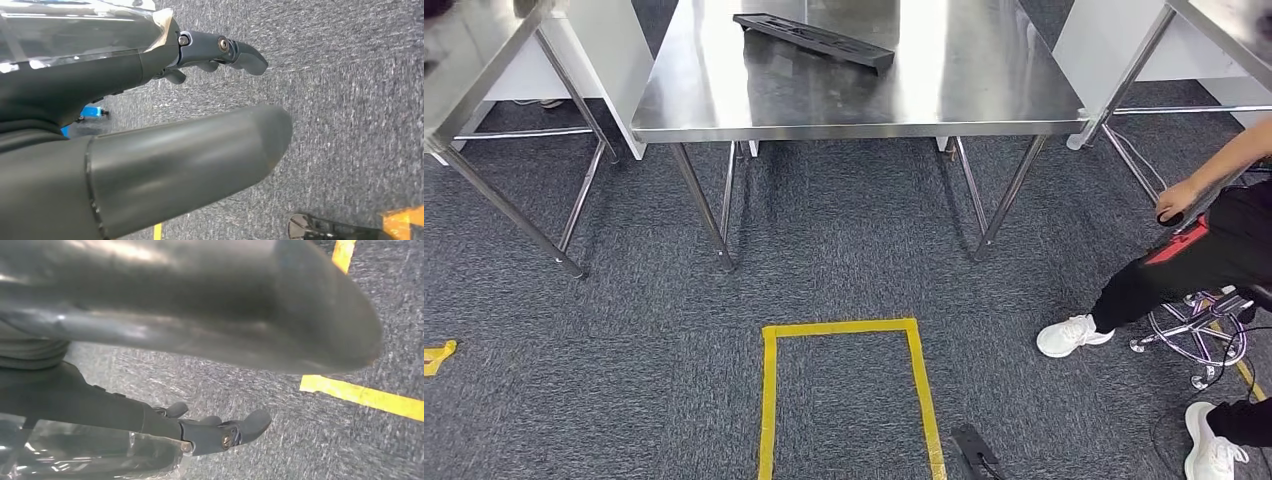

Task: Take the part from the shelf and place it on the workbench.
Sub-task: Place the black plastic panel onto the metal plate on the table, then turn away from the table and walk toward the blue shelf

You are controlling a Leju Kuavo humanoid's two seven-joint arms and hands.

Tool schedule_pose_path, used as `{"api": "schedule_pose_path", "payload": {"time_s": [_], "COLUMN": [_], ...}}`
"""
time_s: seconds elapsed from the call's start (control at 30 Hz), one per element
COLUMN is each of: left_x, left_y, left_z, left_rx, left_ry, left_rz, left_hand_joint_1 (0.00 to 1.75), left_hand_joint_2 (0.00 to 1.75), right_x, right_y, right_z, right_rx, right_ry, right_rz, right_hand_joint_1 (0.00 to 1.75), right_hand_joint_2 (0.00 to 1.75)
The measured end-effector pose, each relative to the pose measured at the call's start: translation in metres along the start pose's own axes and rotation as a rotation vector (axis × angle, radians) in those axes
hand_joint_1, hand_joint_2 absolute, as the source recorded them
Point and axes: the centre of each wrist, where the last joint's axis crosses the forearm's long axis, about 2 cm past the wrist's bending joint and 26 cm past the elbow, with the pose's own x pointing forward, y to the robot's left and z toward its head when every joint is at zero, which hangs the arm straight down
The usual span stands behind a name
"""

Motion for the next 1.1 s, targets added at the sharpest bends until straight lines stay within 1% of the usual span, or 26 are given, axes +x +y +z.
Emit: {"api": "schedule_pose_path", "payload": {"time_s": [0.17, 0.53, 0.9, 1.0, 1.1], "left_x": [-0.0031, -0.0025, -0.0016, -0.0033, -0.0029], "left_y": [0.0009, 0.002, 0.0038, 0.004, 0.0045], "left_z": [0.0006, 0.0003, -0.0002, 0.0002, 0.0001], "left_rx": [0.001, 0.004, 0.006, 0.014, 0.017], "left_ry": [0.007, 0.006, -0.017, -0.015, -0.014], "left_rz": [-0.001, -0.004, -0.02, -0.024, -0.025], "left_hand_joint_1": [0.0, 0.0, 0.0, 0.0, 0.0], "left_hand_joint_2": [0.0, 0.0, 0.0, 0.0, 0.0], "right_x": [-0.0028, -0.0028, -0.0028, 0.0007, -0.0014], "right_y": [0.0016, 0.0031, 0.0046, 0.0045, 0.0056], "right_z": [-0.0001, 0.0001, 0.0003, 0.0007, 0.0006], "right_rx": [0.003, -0.005, -0.012, -0.01, -0.007], "right_ry": [0.008, 0.008, 0.014, 0.015, 0.025], "right_rz": [0.002, 0.011, -0.001, -0.006, -0.006], "right_hand_joint_1": [0.0, 0.0, 0.0, 0.0, 0.0], "right_hand_joint_2": [0.0, 0.0, 0.0, 0.0, 0.0]}}
